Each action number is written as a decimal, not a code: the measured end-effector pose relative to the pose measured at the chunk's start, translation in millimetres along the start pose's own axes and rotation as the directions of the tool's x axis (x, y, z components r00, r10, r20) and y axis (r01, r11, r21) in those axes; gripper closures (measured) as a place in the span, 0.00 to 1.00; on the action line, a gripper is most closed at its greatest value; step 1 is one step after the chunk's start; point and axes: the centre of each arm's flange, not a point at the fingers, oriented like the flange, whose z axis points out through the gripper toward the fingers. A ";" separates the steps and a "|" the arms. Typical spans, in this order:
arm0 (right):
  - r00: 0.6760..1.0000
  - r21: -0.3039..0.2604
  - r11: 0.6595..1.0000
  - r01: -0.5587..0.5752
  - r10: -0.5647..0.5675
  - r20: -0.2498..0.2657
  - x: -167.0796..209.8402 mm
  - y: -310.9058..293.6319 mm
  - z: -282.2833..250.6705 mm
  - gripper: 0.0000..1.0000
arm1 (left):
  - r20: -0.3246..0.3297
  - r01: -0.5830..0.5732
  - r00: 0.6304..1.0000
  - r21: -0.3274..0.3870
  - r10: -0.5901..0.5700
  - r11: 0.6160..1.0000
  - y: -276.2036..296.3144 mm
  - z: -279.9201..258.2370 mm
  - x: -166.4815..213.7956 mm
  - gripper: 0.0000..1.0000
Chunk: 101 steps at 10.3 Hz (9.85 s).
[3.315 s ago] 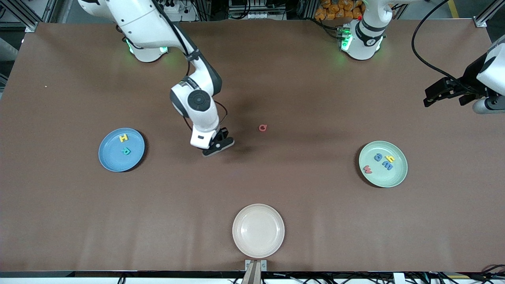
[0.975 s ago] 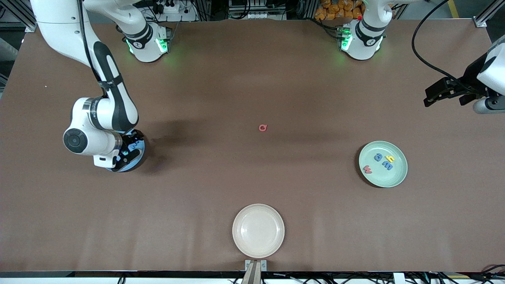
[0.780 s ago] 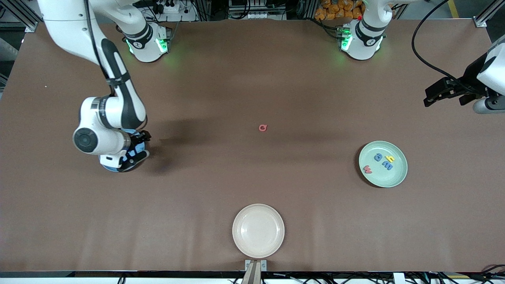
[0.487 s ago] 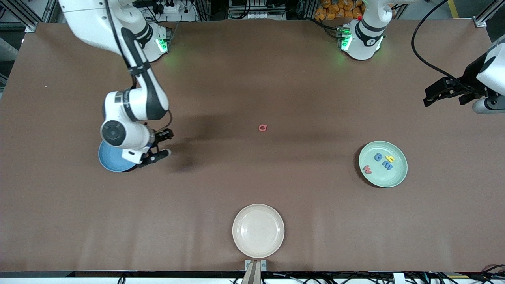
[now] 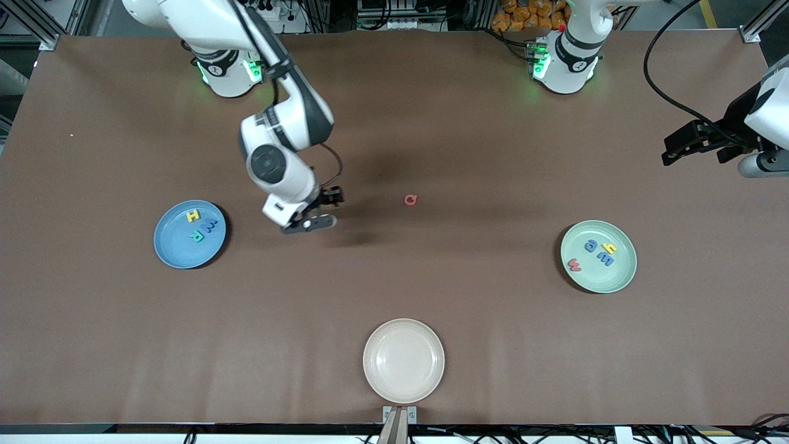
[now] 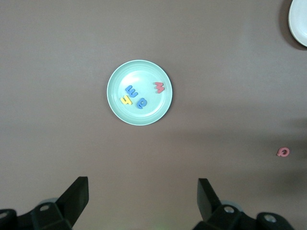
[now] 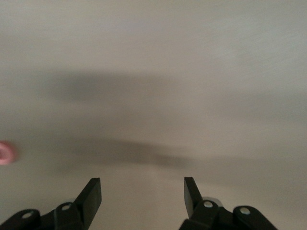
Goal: Sort uppercase to blue plate, lowercase to green plate
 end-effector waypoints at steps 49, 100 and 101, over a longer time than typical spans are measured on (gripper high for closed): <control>0.968 -0.184 0.951 -0.248 0.252 0.001 43.8 -93.9 38.1 0.64 | 0.005 0.001 1.000 0.001 -0.001 1.000 -0.5 0.9 0.1 0.00; 0.976 -0.094 0.988 -0.123 0.103 -0.192 5.6 359.8 -454.0 0.00 | 0.000 -0.125 0.992 0.108 0.126 0.986 8.6 -18.1 -16.3 0.00; 0.976 -0.095 0.988 -0.123 0.103 -0.193 8.3 360.0 -451.9 0.00 | -0.003 -0.125 0.992 0.105 0.126 0.987 8.7 -19.8 -16.7 0.00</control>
